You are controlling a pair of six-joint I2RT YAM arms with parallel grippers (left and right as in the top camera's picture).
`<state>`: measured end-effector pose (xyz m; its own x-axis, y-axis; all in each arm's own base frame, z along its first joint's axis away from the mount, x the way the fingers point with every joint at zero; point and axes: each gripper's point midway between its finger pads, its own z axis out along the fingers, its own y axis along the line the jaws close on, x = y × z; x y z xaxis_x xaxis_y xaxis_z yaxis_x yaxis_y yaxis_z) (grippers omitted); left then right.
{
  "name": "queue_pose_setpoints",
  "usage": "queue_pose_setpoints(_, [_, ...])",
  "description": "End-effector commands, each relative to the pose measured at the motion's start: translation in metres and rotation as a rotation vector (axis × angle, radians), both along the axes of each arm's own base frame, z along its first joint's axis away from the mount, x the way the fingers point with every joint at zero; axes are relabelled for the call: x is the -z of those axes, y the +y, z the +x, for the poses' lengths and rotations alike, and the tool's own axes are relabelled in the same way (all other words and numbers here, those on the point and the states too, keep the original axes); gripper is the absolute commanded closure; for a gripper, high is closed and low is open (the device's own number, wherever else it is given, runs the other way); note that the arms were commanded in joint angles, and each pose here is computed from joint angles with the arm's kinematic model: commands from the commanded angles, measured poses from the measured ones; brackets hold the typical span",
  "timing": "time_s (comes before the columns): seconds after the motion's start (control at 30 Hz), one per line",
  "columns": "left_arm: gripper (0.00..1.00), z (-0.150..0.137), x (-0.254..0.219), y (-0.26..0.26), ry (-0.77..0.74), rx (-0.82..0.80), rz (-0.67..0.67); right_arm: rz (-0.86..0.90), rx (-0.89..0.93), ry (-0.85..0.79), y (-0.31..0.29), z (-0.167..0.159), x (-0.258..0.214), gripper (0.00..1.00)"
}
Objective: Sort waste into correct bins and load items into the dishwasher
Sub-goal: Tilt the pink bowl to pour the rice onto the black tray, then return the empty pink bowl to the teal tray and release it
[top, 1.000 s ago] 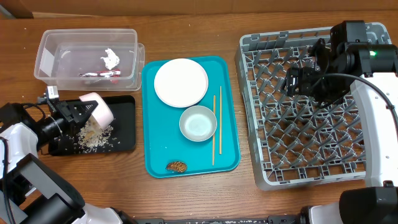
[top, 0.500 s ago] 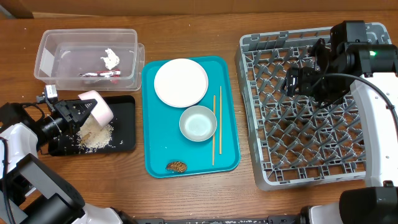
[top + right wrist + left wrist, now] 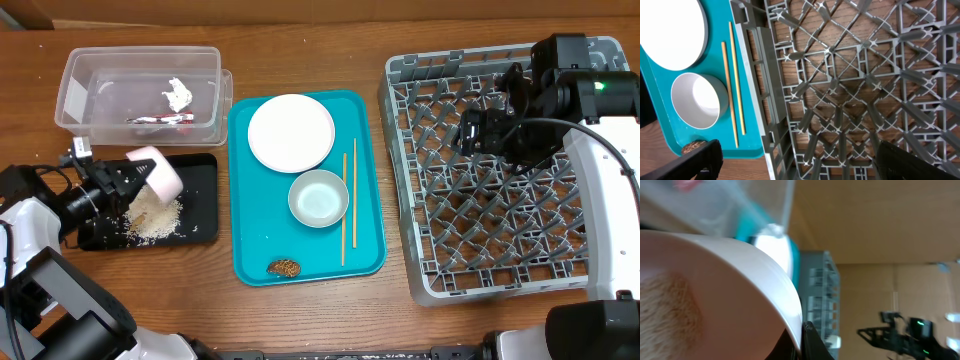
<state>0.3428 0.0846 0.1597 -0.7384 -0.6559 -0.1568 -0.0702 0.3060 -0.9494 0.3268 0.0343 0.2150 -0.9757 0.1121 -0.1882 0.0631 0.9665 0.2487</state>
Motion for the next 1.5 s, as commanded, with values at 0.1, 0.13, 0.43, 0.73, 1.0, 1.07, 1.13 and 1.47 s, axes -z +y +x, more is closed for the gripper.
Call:
queue_pose_setpoints(0.1, [0.96, -0.002, 0.016, 0.009, 0.143, -0.065, 0.010, -0.006, 0.007, 0.008, -0.001, -0.002, 0.002, 0.00])
queue_pose_setpoints(0.13, [0.96, -0.002, 0.010, 0.006, 0.104, -0.048, -0.003, -0.006, 0.007, 0.010, -0.001, -0.002, 0.002, 0.00])
queue_pose_setpoints(0.43, [0.96, -0.001, -0.045, -0.008, -0.240, 0.048, -0.119, -0.006, 0.007, 0.010, -0.001, -0.002, 0.002, 0.00])
queue_pose_setpoints(0.73, [0.96, 0.001, -0.040, -0.007, -0.255, 0.051, -0.069, -0.006, 0.007, 0.010, -0.001, -0.002, 0.002, 0.00])
queue_pose_setpoints(1.0, [0.96, 0.004, -0.027, -0.002, -0.179, 0.032, -0.032, -0.006, 0.007, 0.009, -0.001, -0.002, 0.002, 0.00])
queue_pose_setpoints(1.07, [0.96, 0.004, -0.014, 0.001, -0.066, -0.003, -0.038, -0.006, 0.007, 0.009, -0.001, -0.002, 0.002, 0.00])
queue_pose_setpoints(1.13, [0.96, 0.003, -0.033, -0.005, -0.188, 0.035, -0.076, -0.006, 0.007, 0.010, -0.001, -0.002, 0.002, 0.00])
queue_pose_setpoints(1.47, [0.96, 0.001, -0.026, -0.014, -0.100, 0.040, -0.113, -0.006, 0.007, 0.008, -0.001, -0.001, 0.002, 0.00])
